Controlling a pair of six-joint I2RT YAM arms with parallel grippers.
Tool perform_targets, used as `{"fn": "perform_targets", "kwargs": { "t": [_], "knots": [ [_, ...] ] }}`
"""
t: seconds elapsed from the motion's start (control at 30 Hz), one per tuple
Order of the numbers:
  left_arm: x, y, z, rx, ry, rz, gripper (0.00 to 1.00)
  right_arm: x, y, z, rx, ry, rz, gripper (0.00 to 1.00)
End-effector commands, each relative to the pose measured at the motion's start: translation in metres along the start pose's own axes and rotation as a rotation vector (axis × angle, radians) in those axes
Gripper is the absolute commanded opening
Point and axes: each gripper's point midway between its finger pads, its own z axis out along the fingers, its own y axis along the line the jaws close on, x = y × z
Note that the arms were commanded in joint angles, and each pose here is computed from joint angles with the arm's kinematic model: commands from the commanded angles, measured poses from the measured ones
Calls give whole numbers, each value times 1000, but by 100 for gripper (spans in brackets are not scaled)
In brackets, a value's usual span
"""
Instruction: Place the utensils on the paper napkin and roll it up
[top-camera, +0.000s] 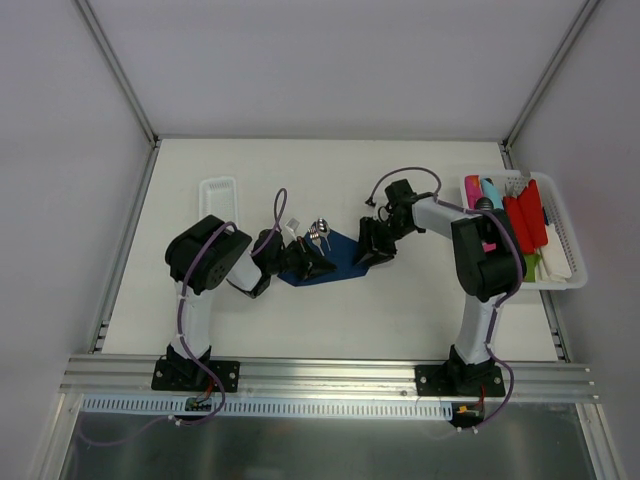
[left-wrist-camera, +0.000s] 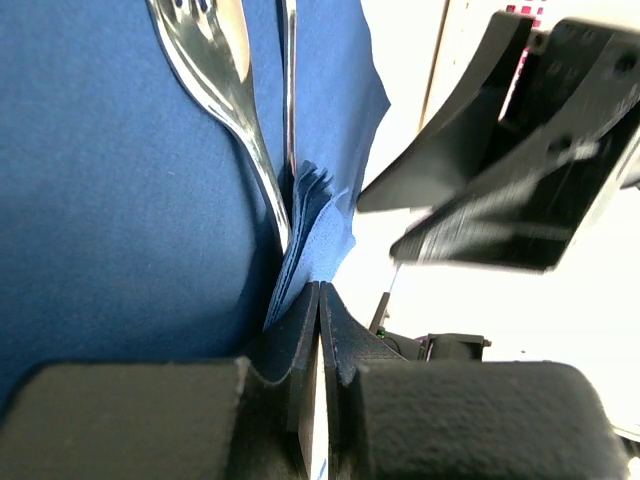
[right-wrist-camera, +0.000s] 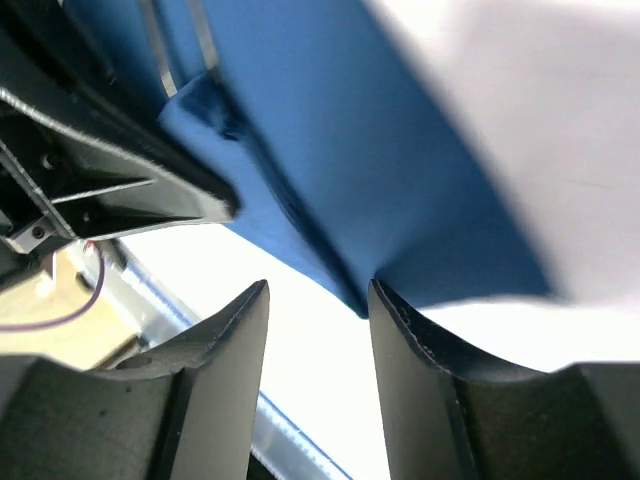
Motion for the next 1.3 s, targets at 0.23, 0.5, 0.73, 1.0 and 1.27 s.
{"fn": "perform_targets", "kwargs": {
  "t": [0.23,0.5,0.73,1.0,1.27],
  "knots": [
    [-3,13,-2,-18,-16,7,0,-25,-51,-36,216,-133,22,53],
    [-3,14,-5,-35,-15,16,0,-40,-65,-21,240,-141,49,62],
    [-2,16,-4,-43,-15,16,0,-27,-54,2,111,-55,103,59],
    [-3,16,-3,-48,-12,16,0,-22,-24,4,-74,-40,132,56],
    [-3,16,-3,-51,-12,15,0,-28,-4,-11,-123,-97,110,43]
  ]
}}
